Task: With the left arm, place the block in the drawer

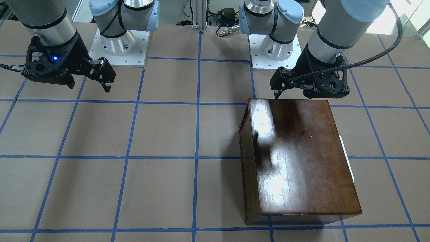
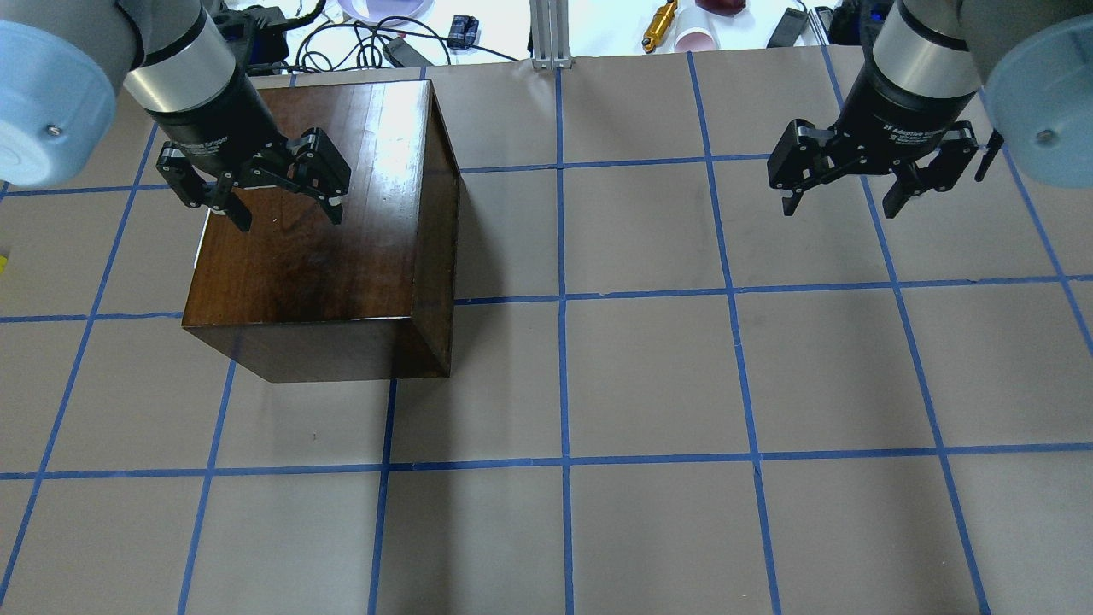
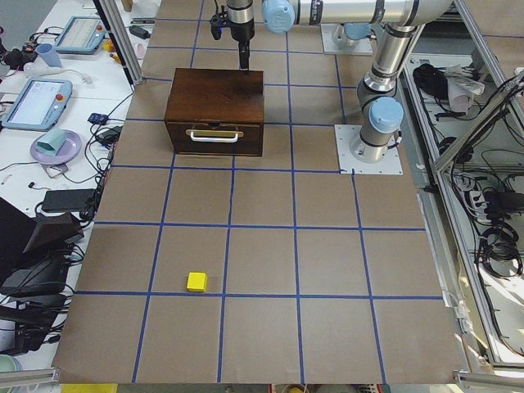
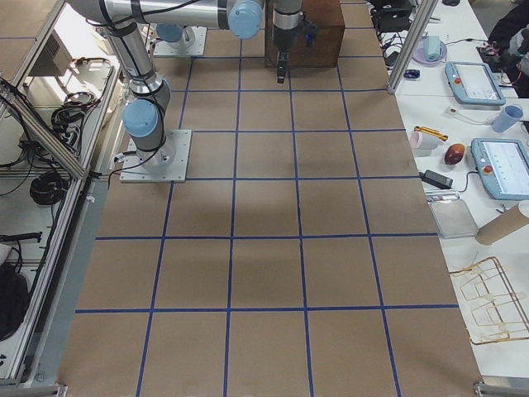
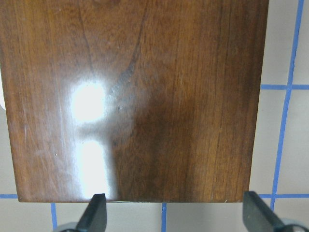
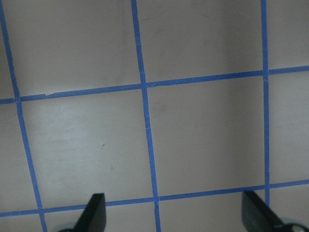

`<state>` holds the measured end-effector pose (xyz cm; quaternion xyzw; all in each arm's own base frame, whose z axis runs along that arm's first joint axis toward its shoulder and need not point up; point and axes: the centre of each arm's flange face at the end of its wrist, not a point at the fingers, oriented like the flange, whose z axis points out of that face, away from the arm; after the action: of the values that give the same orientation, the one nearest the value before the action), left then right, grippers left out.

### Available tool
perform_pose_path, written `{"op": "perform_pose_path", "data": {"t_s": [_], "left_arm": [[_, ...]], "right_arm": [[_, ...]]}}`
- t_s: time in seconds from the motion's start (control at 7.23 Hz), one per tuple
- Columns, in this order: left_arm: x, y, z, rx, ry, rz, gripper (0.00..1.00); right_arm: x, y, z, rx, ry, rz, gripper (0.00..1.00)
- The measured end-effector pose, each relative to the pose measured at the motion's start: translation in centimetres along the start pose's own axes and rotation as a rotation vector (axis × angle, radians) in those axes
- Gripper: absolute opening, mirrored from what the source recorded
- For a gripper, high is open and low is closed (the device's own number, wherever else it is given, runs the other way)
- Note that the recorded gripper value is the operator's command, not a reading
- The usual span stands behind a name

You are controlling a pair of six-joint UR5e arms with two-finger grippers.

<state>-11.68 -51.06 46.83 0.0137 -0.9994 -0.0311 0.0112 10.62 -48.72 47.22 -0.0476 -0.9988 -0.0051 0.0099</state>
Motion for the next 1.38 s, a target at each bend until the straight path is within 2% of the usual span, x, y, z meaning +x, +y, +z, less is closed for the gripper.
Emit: {"op": "perform_pose_path", "data": {"t_s": [1.38], "left_arm": [[-0.06,0.14,-0.55,0.007,0.0,0.002,1.0]], "right_arm": [[0.03,-0.01,0.0,0.0,0.0,0.001,1.0]]}}
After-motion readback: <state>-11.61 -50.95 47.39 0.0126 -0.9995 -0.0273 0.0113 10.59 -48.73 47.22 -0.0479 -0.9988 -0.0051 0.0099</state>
